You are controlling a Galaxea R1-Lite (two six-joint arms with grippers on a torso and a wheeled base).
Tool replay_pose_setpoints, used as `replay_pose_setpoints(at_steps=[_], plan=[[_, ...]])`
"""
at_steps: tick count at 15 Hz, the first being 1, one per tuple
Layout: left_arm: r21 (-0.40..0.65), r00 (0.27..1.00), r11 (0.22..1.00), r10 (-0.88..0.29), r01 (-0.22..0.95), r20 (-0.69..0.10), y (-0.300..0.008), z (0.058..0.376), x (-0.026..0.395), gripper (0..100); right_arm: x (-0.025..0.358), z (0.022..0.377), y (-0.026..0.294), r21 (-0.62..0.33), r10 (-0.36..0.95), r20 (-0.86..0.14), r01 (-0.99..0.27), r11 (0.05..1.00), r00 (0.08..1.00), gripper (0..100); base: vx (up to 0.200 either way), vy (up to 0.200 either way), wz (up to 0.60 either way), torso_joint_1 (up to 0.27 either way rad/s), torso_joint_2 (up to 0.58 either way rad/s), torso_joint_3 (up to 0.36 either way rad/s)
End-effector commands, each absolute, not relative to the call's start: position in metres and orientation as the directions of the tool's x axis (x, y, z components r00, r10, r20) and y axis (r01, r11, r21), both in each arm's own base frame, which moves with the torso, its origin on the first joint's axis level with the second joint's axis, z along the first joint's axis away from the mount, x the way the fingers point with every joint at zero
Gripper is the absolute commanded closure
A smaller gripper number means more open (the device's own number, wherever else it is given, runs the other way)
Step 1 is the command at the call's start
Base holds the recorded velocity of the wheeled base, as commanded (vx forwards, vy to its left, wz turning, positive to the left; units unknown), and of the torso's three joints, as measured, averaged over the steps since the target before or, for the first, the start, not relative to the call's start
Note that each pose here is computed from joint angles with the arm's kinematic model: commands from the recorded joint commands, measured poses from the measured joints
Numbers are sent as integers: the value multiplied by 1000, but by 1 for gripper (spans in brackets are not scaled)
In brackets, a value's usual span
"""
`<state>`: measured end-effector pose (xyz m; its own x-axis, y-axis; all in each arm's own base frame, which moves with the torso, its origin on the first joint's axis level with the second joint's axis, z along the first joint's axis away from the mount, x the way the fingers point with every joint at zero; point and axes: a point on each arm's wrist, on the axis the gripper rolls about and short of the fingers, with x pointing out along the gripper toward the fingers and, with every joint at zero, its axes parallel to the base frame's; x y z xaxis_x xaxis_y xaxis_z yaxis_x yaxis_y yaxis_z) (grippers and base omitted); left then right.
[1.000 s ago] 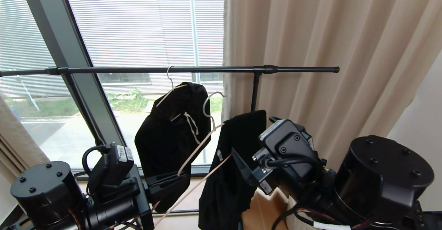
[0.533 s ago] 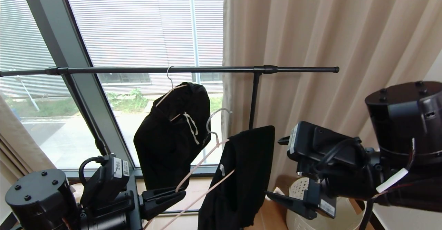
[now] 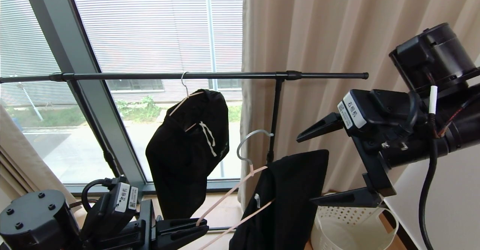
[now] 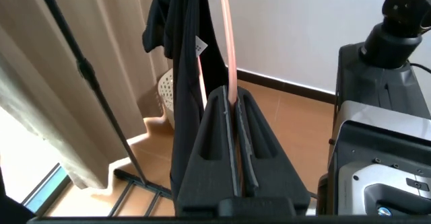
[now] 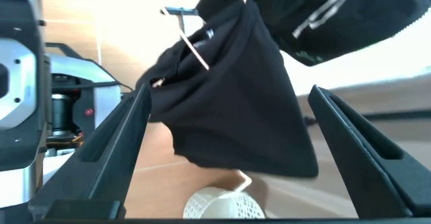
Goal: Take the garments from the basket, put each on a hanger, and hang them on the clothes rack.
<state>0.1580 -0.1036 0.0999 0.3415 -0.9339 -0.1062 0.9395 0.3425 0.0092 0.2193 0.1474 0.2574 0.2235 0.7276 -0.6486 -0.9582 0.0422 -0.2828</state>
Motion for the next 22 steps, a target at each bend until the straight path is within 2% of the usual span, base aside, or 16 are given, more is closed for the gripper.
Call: replay_pose_setpoints(at_steps=[1, 3, 12, 13, 22], plan=[[21, 330, 330, -939, 944, -93, -105, 103, 155, 100, 243, 246, 153, -222, 719, -674, -975, 23, 170, 0, 0, 0, 0, 0, 0, 0], [21, 317, 317, -944, 948, -93, -107, 103, 154, 100, 250, 239, 156, -147, 724, -682, -989, -5, 98, 0, 0, 0, 0, 0, 0, 0], [33, 296, 295, -952, 955, -72, -109, 108, 148, 100, 275, 209, 171, -68, 701, -712, -998, -17, 37, 0, 0, 0, 0, 0, 0, 0], [32, 296, 295, -952, 955, -73, -109, 108, 149, 100, 276, 209, 172, -68, 702, -711, -998, -16, 38, 100, 0, 0, 0, 0, 0, 0], [29, 300, 299, -951, 954, -76, -109, 107, 149, 100, 271, 215, 167, -80, 707, -705, -997, -10, 50, 100, 0, 0, 0, 0, 0, 0]])
